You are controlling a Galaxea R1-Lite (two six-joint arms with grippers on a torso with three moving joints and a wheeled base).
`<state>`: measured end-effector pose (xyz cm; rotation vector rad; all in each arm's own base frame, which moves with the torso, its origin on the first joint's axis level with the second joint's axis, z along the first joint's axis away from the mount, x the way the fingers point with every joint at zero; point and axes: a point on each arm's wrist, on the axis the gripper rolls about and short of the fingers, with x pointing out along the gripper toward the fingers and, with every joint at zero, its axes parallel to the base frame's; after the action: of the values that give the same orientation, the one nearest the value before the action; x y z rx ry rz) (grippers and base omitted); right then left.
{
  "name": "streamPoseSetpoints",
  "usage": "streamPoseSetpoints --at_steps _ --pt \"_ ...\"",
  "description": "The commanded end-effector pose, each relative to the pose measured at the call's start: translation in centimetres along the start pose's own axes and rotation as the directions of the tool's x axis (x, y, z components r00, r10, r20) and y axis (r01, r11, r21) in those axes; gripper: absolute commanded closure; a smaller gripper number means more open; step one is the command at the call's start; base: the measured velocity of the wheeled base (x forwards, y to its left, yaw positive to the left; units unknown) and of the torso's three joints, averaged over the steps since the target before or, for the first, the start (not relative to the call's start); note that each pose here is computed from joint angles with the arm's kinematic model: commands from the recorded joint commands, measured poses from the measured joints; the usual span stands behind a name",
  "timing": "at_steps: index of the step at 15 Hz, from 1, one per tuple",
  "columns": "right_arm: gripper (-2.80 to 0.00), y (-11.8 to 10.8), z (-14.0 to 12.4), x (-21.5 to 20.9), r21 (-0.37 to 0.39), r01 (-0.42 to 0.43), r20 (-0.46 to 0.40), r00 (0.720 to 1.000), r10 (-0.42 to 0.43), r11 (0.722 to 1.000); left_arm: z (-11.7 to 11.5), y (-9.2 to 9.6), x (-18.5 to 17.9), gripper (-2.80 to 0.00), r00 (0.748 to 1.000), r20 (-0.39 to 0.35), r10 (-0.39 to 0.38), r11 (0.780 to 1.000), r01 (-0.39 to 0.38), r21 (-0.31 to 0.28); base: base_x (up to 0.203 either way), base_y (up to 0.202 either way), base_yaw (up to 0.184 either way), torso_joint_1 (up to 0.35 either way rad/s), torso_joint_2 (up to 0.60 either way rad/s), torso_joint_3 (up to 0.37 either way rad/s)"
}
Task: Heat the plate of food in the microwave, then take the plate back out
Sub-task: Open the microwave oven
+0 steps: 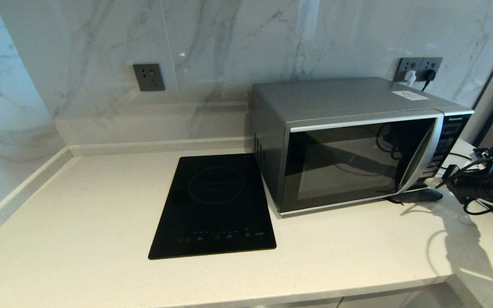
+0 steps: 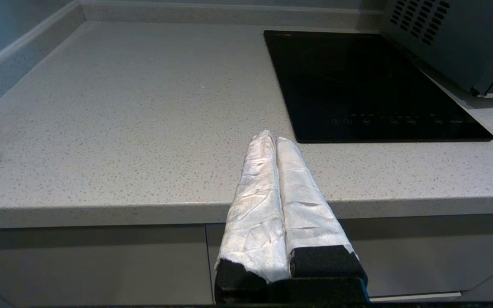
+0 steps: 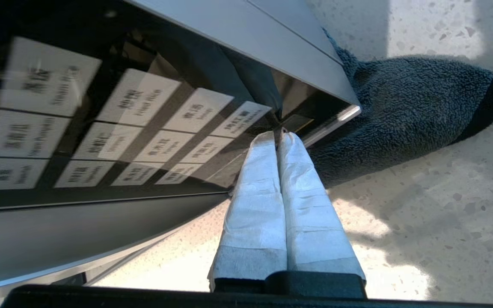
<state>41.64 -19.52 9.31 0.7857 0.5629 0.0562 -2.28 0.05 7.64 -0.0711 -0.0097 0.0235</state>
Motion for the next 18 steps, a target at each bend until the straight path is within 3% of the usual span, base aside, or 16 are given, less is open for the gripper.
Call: streamPoseSetpoints --at_steps 1,18 --pt "0.0 0.7 0.2 0.1 -0.013 -0.017 0.004 1.0 0.018 1.0 0.0 0.0 0.0 0.0 1.0 -0.001 0.001 1.0 -0.001 -0.001 0.0 0.0 0.0 0.0 0.0 0.0" --pt "0.0 0.4 -0.4 1.3 -0.006 -0.017 -0.019 1.0 0.017 1.0 0.0 0.0 0.0 0.0 1.0 -0.001 0.001 1.0 -0.001 -0.001 0.0 0.0 0.0 0.0 0.0 0.0"
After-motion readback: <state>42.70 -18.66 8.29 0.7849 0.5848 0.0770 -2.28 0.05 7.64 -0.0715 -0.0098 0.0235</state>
